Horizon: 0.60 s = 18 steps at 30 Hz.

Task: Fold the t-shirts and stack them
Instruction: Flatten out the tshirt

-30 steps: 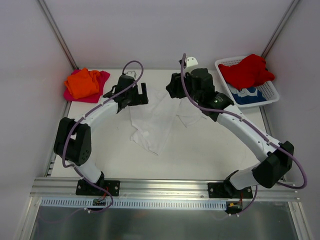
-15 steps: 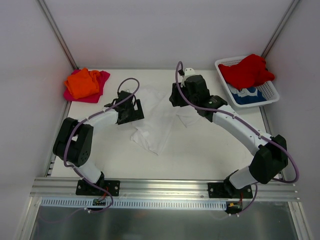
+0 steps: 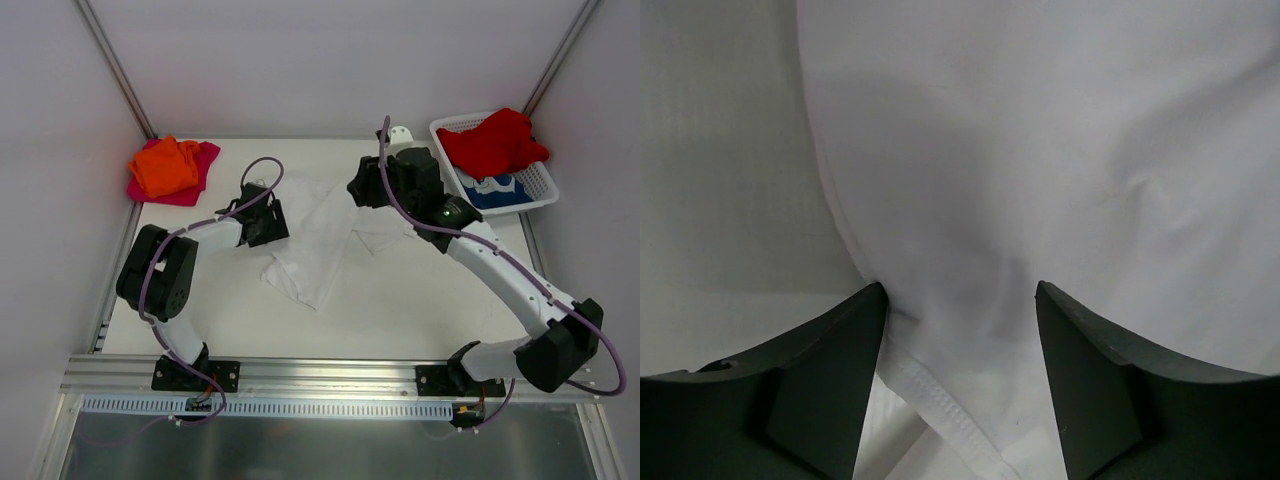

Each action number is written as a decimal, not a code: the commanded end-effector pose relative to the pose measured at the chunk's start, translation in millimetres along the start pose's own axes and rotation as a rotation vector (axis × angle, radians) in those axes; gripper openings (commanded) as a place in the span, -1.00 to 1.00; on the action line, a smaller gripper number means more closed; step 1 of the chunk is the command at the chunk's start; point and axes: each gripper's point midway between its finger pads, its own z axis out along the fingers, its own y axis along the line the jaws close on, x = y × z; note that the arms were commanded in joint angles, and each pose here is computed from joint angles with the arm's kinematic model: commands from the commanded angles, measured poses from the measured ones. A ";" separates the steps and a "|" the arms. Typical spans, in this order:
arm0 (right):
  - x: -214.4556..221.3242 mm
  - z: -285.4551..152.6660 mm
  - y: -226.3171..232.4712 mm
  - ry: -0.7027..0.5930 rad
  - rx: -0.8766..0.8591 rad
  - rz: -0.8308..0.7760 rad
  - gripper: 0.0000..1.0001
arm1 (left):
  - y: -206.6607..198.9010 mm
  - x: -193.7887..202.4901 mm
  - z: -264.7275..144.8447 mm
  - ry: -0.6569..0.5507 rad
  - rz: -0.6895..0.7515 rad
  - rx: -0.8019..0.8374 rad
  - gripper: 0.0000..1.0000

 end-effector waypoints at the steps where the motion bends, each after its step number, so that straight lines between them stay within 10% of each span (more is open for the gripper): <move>1: -45.0 -40.7 -8.0 -0.145 0.021 0.017 -0.03 | -19.7 3.3 9.7 0.015 -0.027 0.102 0.25; 5: -67.3 -70.6 -26.4 -0.222 0.062 0.008 -0.03 | -15.1 9.4 12.4 0.026 -0.051 0.085 0.24; 10: -83.1 -92.6 -44.3 -0.282 0.104 0.024 -0.03 | -14.9 11.3 11.7 0.029 -0.075 0.081 -0.99; 18: -79.0 -94.1 -57.3 -0.274 0.115 0.052 -0.04 | -13.3 -31.7 -34.5 -0.127 -0.073 0.044 -1.00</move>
